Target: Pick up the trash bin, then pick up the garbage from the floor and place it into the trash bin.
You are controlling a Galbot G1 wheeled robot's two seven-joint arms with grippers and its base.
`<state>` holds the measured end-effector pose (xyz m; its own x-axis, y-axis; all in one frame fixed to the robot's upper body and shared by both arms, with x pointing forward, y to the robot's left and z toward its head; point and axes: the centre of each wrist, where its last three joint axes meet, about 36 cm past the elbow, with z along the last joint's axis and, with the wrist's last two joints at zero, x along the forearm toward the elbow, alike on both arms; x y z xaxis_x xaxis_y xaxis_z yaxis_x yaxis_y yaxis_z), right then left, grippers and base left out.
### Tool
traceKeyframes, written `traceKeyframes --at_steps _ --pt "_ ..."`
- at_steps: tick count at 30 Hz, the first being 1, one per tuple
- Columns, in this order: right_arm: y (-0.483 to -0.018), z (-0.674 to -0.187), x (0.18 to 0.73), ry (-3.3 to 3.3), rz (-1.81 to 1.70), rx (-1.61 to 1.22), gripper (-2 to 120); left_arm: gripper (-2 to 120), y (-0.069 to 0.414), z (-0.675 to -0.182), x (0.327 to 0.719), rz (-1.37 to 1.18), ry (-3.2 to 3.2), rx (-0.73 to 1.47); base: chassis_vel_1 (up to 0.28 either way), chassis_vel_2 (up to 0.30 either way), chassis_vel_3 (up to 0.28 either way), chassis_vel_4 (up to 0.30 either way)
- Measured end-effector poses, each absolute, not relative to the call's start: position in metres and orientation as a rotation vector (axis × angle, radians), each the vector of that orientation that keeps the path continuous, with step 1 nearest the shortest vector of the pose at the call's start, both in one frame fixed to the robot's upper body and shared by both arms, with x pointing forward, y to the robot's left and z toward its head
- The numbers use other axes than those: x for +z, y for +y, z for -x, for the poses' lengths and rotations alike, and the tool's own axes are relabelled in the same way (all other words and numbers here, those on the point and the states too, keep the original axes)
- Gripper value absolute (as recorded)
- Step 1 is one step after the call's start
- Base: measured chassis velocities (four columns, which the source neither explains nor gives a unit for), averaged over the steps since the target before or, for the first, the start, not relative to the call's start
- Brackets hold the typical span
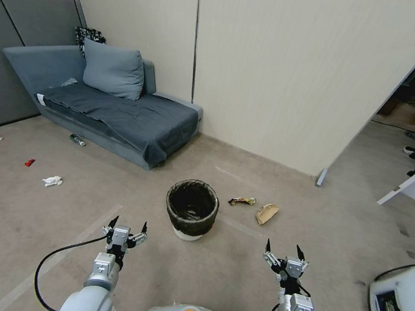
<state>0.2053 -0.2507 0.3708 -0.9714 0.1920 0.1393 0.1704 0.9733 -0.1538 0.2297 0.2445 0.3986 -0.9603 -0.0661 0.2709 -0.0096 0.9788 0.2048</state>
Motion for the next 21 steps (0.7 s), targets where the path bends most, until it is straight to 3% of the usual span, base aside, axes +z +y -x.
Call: traceKeyframes --at_steps 15,21 --pt "-0.250 -0.207 0.364 -2.984 0.264 0.236 100 100 0.245 -0.231 0.396 -0.053 -2.843 -0.287 -0.136 0.135 0.127 -0.127" --pt "-0.250 -0.207 0.363 -2.987 0.262 0.240 100 100 0.246 -0.247 0.408 0.110 -2.795 -0.258 -0.030 0.030 0.008 -0.015"
